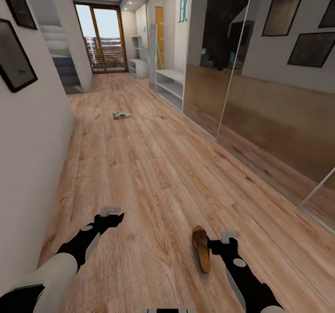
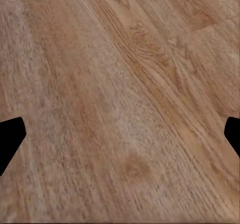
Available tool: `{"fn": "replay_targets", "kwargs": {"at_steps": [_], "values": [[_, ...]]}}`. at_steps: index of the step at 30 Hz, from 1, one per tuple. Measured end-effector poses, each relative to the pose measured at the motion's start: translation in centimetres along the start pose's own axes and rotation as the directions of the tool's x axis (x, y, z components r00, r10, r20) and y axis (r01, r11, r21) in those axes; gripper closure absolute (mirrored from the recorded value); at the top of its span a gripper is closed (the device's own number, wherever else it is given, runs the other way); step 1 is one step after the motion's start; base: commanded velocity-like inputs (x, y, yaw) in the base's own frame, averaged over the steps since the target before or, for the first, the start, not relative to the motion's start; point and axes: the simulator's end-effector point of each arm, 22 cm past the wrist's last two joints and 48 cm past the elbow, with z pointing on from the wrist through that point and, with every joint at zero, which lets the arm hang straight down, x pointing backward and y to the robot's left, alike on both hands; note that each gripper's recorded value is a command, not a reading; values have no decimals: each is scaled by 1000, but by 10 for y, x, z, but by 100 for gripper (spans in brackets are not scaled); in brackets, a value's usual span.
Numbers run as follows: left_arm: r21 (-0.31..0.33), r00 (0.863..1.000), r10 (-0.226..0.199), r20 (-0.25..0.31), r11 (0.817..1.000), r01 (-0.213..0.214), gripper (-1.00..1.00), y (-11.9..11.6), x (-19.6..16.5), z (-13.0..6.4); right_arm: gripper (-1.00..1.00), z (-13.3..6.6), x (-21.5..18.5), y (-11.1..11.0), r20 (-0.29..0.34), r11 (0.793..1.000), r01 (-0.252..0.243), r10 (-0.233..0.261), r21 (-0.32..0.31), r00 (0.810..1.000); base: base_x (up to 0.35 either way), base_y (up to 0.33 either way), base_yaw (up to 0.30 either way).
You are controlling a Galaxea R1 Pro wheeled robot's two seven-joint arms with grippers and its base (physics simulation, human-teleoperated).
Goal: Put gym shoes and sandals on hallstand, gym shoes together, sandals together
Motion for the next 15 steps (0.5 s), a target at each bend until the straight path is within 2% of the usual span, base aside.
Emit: {"fn": "replay_targets", "kwargs": {"at_steps": [3, 6, 15], "values": [[1, 1000, 0, 0, 1000, 0, -100, -1, 0, 0, -100, 0, 0, 0, 0, 1000, 0, 0, 1, 1000, 0, 4, 237], [2, 1000, 0, 0, 1000, 0, -100, -1, 0, 0, -100, 0, 0, -1, 0, 1000, -1, 1, 1, 1000, 0, 2, 106], [1, 1000, 0, 5, 1000, 0, -100, -1, -2, 0, -100, 0, -1, -3, 2, 1000, 0, 0, 4, 1000, 0, 0, 18]]}}
